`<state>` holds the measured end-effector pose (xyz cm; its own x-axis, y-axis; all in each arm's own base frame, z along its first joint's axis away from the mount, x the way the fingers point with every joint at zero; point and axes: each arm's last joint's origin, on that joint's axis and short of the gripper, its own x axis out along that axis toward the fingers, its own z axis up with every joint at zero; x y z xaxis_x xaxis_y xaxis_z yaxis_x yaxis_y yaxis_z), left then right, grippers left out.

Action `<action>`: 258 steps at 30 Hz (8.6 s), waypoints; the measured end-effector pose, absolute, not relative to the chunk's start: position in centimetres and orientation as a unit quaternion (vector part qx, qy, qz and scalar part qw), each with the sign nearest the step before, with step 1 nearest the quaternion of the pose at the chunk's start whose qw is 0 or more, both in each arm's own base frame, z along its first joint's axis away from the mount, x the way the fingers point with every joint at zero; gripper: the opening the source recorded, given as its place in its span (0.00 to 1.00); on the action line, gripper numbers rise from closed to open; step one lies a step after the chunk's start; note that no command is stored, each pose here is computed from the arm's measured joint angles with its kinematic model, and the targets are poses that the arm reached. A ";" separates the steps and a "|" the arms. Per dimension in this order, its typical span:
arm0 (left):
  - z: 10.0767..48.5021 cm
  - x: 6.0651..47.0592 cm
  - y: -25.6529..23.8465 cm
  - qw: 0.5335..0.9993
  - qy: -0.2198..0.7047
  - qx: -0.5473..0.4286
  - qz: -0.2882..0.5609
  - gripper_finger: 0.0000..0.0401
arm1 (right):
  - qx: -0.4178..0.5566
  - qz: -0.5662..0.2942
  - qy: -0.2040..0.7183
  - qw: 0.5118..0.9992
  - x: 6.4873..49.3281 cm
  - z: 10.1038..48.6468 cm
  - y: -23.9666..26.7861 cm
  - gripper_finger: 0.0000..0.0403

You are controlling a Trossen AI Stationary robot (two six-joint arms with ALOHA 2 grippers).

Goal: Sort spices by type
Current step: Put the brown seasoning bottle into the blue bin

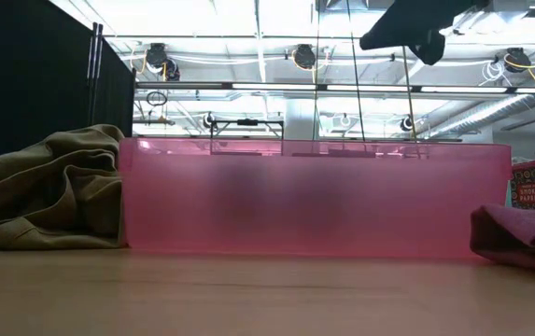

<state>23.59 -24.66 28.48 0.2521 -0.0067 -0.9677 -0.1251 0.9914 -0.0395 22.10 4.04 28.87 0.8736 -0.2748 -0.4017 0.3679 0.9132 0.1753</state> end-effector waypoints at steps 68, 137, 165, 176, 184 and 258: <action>17.1 23.4 -24.0 0.799 0.590 -0.108 0.037 0.61 | 0.138 -0.187 0.203 0.951 22.2 28.5 2.8 0.00; 25.8 38.9 12.9 0.870 0.478 0.051 0.111 0.47 | 0.164 -0.227 0.304 0.911 18.2 27.8 2.1 0.00; 21.6 38.5 13.9 0.811 0.582 -0.003 0.056 0.47 | 0.157 -0.220 0.303 0.914 18.3 27.9 2.1 0.00; 20.4 39.4 14.0 0.826 0.563 -0.005 0.018 0.47 | 0.157 -0.220 0.303 0.914 18.3 27.8 2.1 0.00; 19.1 39.9 14.1 0.820 0.572 -0.006 0.018 0.52 | 0.156 -0.220 0.305 0.913 18.3 27.8 2.1 0.00; 19.5 39.6 15.0 0.837 0.532 0.097 0.081 0.02 | 0.137 -0.228 0.304 0.915 18.2 27.8 2.0 0.00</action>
